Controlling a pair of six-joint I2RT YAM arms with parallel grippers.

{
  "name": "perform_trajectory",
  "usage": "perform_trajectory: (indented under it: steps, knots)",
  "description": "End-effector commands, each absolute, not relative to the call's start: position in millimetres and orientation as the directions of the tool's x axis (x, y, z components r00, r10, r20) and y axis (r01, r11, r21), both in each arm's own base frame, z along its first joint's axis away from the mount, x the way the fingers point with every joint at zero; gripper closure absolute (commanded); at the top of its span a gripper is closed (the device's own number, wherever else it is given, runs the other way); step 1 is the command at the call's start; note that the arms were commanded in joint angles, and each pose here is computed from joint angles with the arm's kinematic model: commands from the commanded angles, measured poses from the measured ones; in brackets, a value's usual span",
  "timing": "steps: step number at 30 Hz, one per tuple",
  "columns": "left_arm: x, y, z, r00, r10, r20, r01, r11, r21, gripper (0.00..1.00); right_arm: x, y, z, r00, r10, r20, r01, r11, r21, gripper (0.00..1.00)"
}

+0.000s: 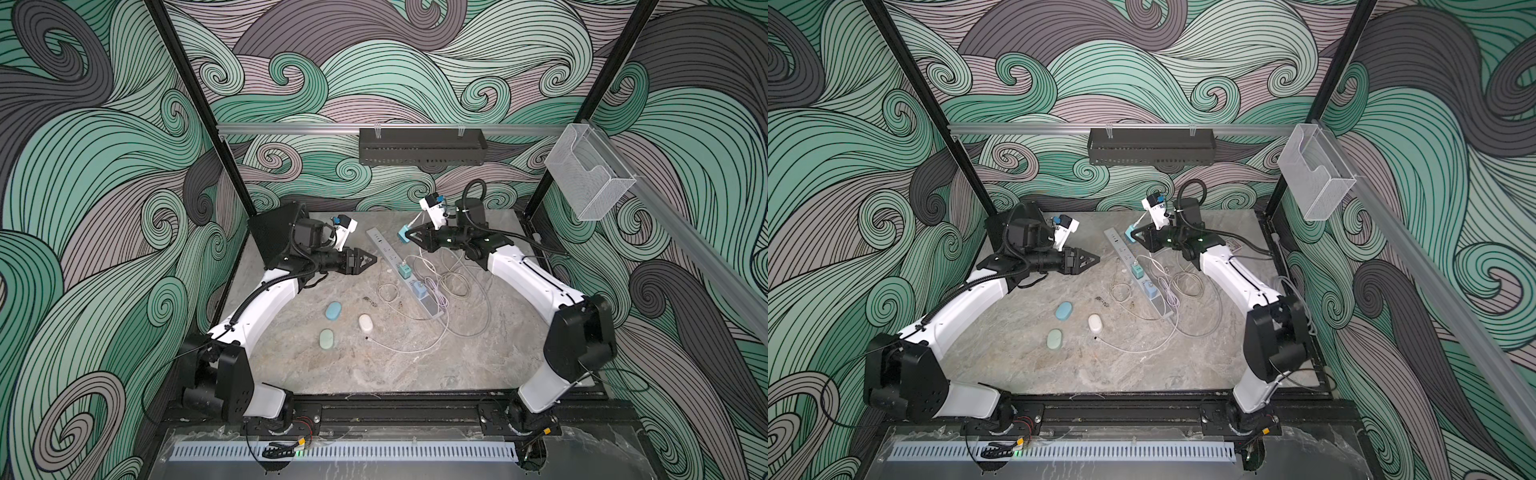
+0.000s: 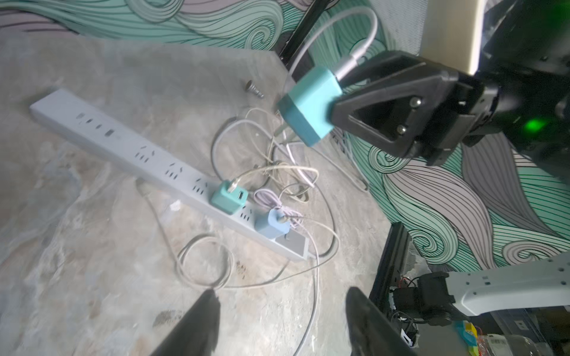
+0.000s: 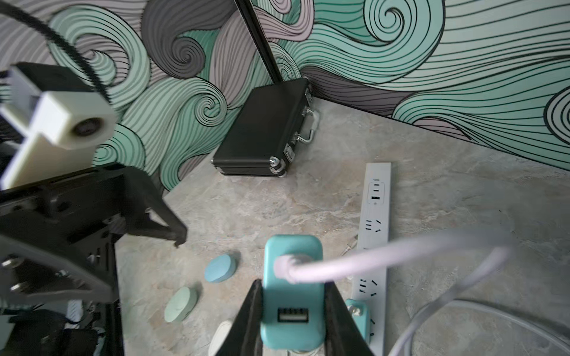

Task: Charge the bluetooth headset
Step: Pick up the plug from the center of the board, then insert the plug into the socket.

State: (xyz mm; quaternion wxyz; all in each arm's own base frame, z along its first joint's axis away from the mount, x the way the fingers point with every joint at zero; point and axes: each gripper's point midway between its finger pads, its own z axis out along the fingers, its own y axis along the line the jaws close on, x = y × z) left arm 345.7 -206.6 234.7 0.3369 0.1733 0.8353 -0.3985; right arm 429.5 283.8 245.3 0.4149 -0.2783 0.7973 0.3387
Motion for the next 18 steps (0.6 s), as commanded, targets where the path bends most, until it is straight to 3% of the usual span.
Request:
perform_trajectory:
  steps: [1,9,18]
  knots:
    - [348,-197,226,-0.720,-0.019,-0.694,0.501,0.677,-0.538,0.36,458,296,227,-0.475,-0.213,-0.854,-0.703,0.675,0.222,0.96]
    - [348,-194,212,-0.736,-0.024,-0.676,0.474,0.695,-0.541,0.37,498,316,160,-0.516,-0.273,-0.812,-0.651,0.742,0.163,0.98]
    - [343,-182,200,-0.751,0.001,-0.660,0.438,0.748,-0.498,0.37,516,332,122,-0.521,-0.299,-0.799,-0.643,0.753,0.138,0.97]
